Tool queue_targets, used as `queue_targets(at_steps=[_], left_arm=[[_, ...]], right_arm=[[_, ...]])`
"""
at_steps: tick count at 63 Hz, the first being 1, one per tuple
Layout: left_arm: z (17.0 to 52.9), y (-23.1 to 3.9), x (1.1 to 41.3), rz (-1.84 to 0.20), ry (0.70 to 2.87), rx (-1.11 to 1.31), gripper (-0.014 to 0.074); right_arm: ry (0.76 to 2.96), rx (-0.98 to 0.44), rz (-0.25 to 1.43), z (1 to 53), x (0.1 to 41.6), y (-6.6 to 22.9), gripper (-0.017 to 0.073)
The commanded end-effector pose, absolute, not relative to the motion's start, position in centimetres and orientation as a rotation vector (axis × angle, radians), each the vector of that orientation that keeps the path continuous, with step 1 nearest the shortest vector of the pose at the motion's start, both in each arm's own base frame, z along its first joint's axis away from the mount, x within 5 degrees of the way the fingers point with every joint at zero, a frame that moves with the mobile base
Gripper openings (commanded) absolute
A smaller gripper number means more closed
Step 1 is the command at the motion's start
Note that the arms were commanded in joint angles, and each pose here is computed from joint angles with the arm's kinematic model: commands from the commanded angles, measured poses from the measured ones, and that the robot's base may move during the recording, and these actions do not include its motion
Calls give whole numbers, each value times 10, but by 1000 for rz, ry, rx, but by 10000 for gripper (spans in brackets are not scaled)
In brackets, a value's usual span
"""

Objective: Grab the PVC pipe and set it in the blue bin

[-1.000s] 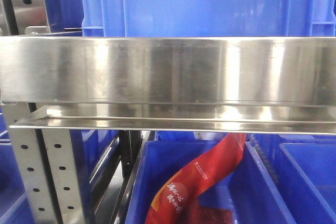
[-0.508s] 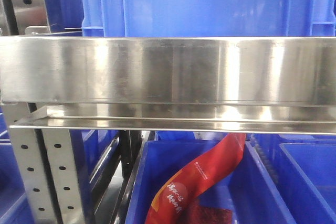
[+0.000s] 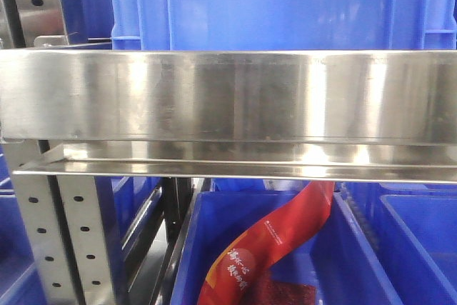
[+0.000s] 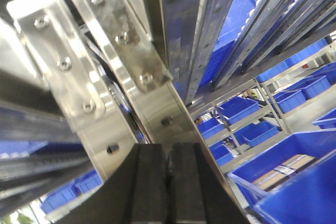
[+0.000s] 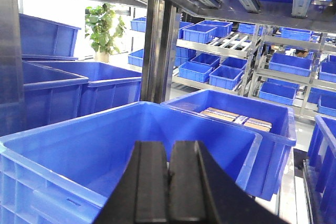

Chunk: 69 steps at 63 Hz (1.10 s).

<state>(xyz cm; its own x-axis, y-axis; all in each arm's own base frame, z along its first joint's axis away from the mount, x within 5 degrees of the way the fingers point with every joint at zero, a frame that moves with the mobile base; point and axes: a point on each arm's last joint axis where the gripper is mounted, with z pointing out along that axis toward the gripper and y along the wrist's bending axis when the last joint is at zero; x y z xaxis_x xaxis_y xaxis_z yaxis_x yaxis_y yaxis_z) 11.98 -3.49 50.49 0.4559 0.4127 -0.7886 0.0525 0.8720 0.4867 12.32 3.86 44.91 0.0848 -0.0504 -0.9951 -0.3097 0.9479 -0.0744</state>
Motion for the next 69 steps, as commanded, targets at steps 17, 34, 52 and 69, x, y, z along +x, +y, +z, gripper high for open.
queue_targets(at_steps=[17, 34, 52, 69], left_arm=[[467, -27, 99, 106, 1153, 391, -111], [430, -13, 83, 191, 1208, 322, -111], [406, -7, 71, 211, 1226, 275, -111], [399, -7, 66, 130, 1235, 216, -111]], right_arm=[[1460, -297, 187, 451, 121, 38, -168], [1460, -297, 187, 451, 121, 38, -168], [1460, -297, 187, 451, 121, 38, -168], [1460, -297, 187, 451, 121, 38, -168]])
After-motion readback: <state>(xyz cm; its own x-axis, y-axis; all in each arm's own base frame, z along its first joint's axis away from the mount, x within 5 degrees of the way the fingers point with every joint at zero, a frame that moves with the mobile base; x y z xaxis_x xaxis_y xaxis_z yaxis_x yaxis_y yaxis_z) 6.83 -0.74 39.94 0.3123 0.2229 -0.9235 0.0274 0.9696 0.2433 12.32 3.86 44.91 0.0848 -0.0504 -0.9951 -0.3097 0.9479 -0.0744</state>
